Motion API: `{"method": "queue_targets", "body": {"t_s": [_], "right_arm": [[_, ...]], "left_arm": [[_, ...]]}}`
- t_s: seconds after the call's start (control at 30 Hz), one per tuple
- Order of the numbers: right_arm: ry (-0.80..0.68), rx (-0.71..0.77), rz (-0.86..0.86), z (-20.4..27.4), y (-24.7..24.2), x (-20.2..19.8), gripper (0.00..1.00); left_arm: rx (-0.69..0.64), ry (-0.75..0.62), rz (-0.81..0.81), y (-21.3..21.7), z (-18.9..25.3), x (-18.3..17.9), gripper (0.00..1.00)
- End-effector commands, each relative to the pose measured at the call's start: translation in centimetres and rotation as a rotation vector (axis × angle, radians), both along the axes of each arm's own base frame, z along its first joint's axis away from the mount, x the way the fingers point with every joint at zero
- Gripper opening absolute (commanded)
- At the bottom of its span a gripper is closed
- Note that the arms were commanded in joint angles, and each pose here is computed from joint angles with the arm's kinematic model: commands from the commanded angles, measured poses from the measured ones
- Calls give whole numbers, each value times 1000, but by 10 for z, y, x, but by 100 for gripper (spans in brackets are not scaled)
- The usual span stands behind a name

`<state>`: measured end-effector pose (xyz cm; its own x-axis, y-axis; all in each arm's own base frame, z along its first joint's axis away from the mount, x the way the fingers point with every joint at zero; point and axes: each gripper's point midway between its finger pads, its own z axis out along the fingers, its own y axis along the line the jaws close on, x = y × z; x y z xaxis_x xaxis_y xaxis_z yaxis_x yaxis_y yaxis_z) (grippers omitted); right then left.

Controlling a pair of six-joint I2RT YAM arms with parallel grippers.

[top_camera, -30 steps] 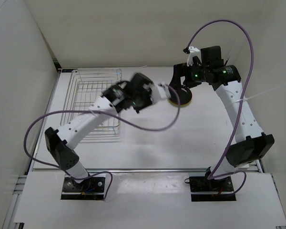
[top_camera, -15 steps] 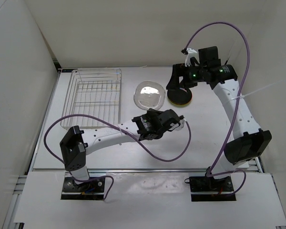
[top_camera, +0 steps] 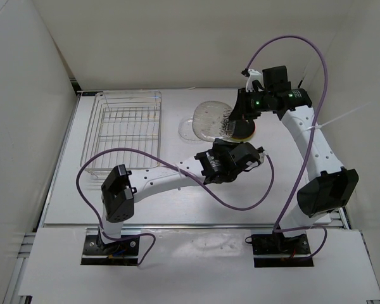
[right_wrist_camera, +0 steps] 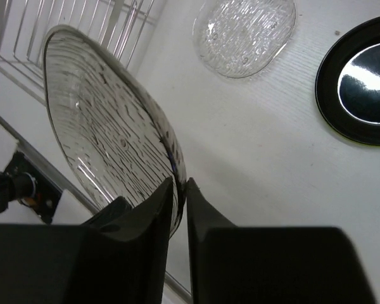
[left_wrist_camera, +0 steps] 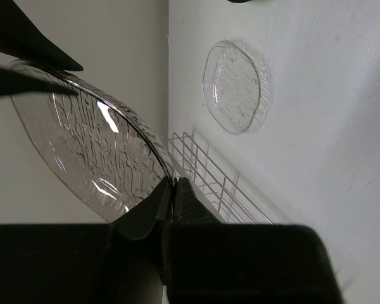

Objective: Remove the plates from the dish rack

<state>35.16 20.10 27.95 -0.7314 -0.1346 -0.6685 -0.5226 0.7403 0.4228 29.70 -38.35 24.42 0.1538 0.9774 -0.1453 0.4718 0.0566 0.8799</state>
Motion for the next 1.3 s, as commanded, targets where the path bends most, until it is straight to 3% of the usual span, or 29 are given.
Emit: {"method": "queue_targets", "body": {"t_s": [0.0, 0.2, 0.4, 0.47, 0.5, 0.57, 0.8, 0.87, 1.0, 1.27], "right_arm": [[-28, 33, 19, 10, 6, -2, 15], [-23, 17, 4, 5, 3, -3, 0], [-49, 18, -14, 10, 1, -2, 0], [-61, 21, -29, 15, 0, -1, 0], [-63, 15, -35, 14, -1, 0, 0], [-57, 20, -41, 14, -1, 0, 0], [-55, 12, -60, 13, -3, 2, 0], [-60, 9, -82, 14, -4, 7, 0], [-65, -12, -172, 14, -22, 30, 0], [-4, -61, -232, -20, -37, 95, 0]], "left_arm": [[-86, -38, 19, -5, 26, -1, 11], [-83, -52, 35, -4, 25, 1, 11], [-115, -52, 51, -3, 27, 8, 12], [-116, -47, 65, -2, 21, 12, 26], [-127, -44, 70, -2, 21, 12, 42], [-129, -39, 85, 2, 19, 15, 66], [-138, 10, 87, 8, 10, 12, 74], [-125, 25, 97, 12, 3, 10, 100], [-124, 129, 58, 24, 0, -7, 100], [-215, 279, 27, 71, 45, -29, 100]]}}
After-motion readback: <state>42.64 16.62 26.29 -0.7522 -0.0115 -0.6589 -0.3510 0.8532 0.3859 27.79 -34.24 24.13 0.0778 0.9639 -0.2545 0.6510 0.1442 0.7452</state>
